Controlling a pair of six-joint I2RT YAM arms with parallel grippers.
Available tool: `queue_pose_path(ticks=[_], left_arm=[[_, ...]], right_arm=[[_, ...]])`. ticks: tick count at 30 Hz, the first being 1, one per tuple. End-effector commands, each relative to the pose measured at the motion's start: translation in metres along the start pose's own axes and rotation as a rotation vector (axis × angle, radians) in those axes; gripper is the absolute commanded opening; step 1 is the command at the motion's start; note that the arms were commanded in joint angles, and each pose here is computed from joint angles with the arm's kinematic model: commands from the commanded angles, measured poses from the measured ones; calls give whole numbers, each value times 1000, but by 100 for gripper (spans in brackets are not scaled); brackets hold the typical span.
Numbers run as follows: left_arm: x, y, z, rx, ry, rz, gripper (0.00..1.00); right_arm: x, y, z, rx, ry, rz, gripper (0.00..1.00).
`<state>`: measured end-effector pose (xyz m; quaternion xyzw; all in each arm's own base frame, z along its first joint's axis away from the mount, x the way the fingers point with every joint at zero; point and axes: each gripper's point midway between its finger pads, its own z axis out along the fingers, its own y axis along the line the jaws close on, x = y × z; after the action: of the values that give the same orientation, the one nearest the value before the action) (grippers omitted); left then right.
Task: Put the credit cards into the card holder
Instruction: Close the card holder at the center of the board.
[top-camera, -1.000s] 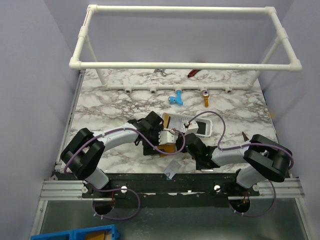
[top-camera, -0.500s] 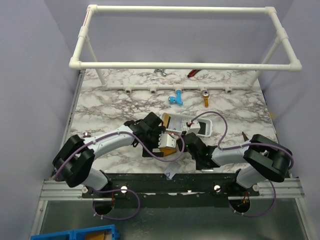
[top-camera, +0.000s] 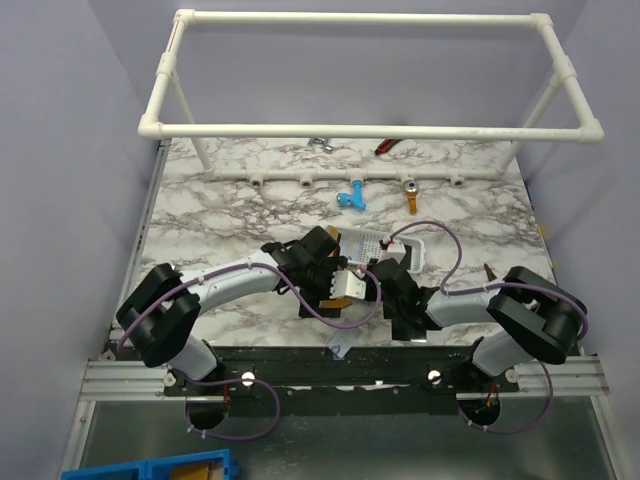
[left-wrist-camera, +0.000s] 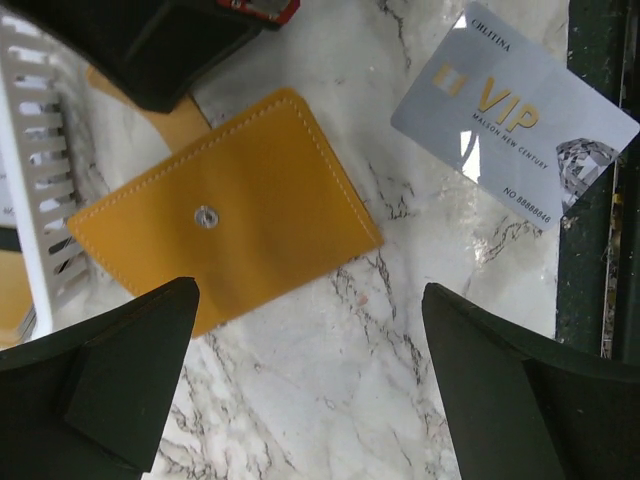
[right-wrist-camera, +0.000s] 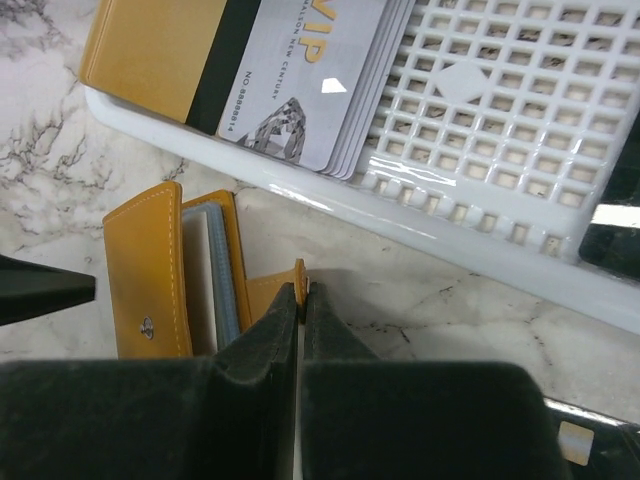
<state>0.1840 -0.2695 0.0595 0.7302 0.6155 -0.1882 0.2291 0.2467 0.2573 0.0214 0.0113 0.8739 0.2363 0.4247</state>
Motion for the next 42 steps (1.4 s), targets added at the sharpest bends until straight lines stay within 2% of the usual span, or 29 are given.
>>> queue_pose_path(ticks=[1, 3, 10, 14, 16, 19, 23, 32, 33, 35, 37, 40, 42], left_arm=[[-25, -4, 5, 81, -68, 52, 94], [-27, -8, 8, 110, -45, 64, 91], [-2, -15, 29, 135, 97, 112, 69], [8, -13, 32, 121, 139, 116, 63], [9, -8, 32, 106, 152, 108, 56], [4, -2, 28, 86, 143, 97, 35], [8, -5, 27, 83, 143, 101, 26], [20, -19, 25, 118, 158, 130, 22], [21, -19, 25, 116, 160, 131, 22], [24, -20, 25, 109, 166, 138, 23], [25, -20, 25, 104, 167, 136, 24], [25, -21, 25, 96, 159, 133, 24], [26, -22, 25, 92, 159, 132, 24]], right_arm=[[16, 3, -6, -32, 73, 32, 1], [17, 2, -7, -31, 77, 40, 1], [23, 6, -13, -56, 121, 65, 1], [23, 8, -23, -90, 124, 76, 1], [22, 11, -28, -115, 131, 67, 1], [21, 15, -31, -135, 140, 53, 1], [16, 14, -32, -114, 130, 52, 1], [9, 17, -16, -104, 200, 84, 1], [6, 17, -15, -110, 206, 90, 5], [1, 18, -15, -140, 231, 103, 22], [-4, 15, -14, -152, 254, 127, 29], [-14, 16, -14, -159, 254, 126, 28], [-15, 16, -12, -147, 270, 118, 16]])
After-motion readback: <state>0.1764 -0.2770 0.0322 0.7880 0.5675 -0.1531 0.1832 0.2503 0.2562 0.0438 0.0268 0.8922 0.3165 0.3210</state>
